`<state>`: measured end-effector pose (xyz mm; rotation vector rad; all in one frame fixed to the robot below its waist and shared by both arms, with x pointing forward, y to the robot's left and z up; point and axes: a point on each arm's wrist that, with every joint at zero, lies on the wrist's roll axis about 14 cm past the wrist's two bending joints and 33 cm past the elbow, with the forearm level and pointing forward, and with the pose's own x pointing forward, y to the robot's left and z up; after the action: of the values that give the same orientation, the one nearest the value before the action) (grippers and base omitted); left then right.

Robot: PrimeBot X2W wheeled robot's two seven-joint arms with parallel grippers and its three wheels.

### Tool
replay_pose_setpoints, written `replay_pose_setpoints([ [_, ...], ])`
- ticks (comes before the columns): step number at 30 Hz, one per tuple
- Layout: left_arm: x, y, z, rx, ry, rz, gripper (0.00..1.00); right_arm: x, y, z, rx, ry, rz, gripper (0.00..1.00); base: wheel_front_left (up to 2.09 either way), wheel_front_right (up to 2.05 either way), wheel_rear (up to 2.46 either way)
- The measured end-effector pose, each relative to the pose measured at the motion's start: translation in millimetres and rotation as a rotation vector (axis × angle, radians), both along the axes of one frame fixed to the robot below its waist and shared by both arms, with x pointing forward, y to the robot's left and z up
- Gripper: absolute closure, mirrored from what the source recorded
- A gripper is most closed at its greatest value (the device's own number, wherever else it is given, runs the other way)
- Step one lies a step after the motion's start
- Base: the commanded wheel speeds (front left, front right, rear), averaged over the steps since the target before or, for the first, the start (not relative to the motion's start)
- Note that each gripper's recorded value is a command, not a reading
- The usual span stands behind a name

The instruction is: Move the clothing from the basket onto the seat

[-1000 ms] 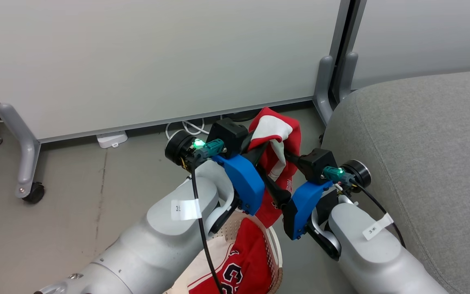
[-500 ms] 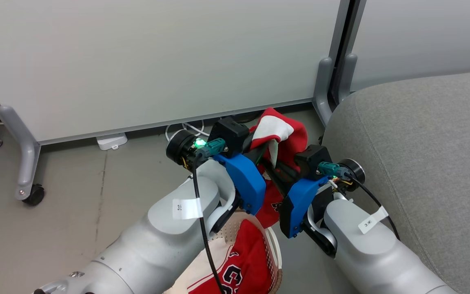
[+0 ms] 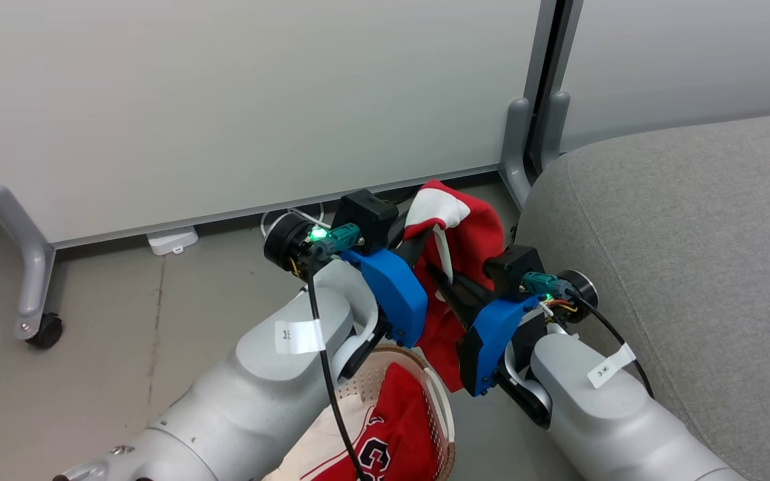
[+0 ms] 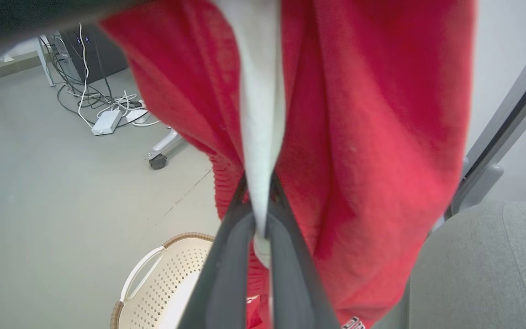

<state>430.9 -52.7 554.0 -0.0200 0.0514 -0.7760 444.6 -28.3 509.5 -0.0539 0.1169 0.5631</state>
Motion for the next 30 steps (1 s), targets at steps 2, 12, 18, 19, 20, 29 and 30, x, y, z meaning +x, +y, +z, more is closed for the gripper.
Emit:
replay_pose_setpoints([
  [2,0.2,-0.1,0.4,0.000,-0.001,0.001,1.00,-0.1,-0.8,0.5,0.003,-0.003,-0.002,1.00,0.00,0.00,0.00],
  [12,1.1,0.7,-0.1,0.001,-0.002,0.004,0.21,0.6,-1.4,-0.2,0.007,0.003,-0.005,1.00,0.00,0.00,0.00],
  [18,4.5,4.2,1.5,-0.007,-0.005,0.024,0.00,1.8,-1.8,-1.7,0.004,0.007,-0.006,1.00,0.00,0.00,0.00],
  [19,5.0,4.9,1.5,-0.008,-0.006,0.027,0.00,2.3,-2.1,-1.7,0.004,0.007,-0.008,1.00,0.00,0.00,0.00],
  [20,4.9,5.3,1.2,-0.007,-0.007,0.028,0.00,3.0,-2.3,-1.0,0.004,0.005,-0.009,1.00,0.00,0.00,0.00],
  [29,1.7,21.6,-2.4,-0.050,-0.023,0.077,0.00,8.8,-3.8,9.9,0.007,-0.032,-0.016,1.00,0.00,0.00,0.00],
  [30,1.0,25.8,-4.7,-0.050,-0.024,0.086,0.00,9.4,-4.1,11.5,0.008,-0.037,-0.017,1.00,0.00,0.00,0.00],
])
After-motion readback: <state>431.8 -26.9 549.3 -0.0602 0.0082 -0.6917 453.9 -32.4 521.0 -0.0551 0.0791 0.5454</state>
